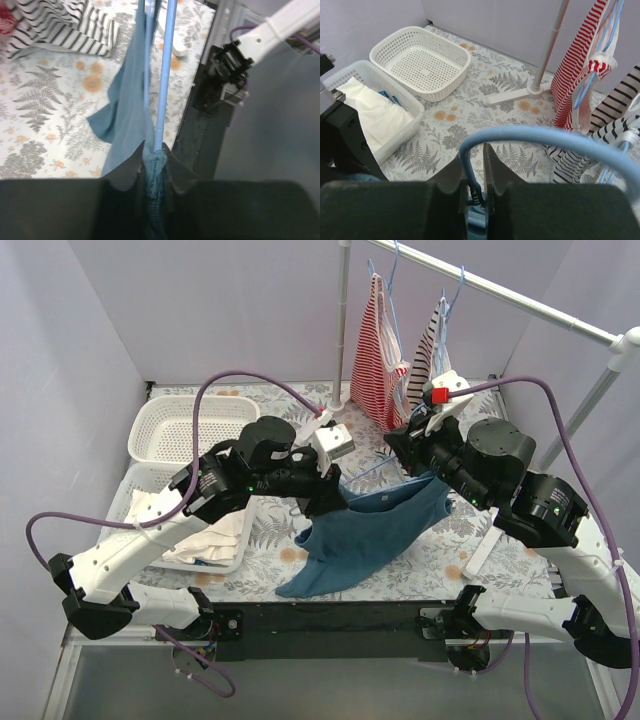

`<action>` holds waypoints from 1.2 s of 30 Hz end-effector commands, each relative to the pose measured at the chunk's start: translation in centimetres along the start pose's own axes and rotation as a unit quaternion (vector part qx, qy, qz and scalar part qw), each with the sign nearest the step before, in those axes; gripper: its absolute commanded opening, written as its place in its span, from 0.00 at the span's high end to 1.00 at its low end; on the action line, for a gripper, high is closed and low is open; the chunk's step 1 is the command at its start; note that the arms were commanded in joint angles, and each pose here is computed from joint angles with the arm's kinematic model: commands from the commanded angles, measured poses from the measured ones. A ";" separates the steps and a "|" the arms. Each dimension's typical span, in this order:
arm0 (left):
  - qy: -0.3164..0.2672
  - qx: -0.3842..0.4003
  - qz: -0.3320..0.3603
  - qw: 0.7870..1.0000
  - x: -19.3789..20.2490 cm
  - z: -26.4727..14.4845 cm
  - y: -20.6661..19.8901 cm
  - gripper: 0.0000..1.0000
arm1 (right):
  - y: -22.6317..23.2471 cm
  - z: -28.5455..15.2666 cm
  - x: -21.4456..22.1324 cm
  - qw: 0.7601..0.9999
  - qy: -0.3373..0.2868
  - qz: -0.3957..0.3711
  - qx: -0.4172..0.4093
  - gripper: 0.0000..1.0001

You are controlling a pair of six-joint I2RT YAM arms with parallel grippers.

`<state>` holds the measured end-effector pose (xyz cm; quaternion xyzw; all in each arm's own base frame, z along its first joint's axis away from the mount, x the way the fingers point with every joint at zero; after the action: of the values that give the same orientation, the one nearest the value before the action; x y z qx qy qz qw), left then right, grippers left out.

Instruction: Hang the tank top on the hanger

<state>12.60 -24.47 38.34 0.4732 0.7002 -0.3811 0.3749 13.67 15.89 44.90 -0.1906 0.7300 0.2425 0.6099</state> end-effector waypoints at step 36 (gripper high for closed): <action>-0.139 -0.095 -0.008 0.986 -0.8 5.6 -2.3 1.00 | -4.1 -8.4 4.1 0.984 -0.092 0.143 0.045 0.12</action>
<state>11.29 -30.62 34.57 0.4153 0.6941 -0.3644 0.4614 8.88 7.46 41.62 -0.0285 0.7149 0.2784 0.6408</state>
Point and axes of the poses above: each gripper's point midway between its finger pads, its own z axis out along the fingers, its own y axis along the line the jaws close on, x = y × z, the point moved 9 cm from there along -z, back along the fingers, and after that the axes turned 4 degrees about z, right-handed, at the moved point
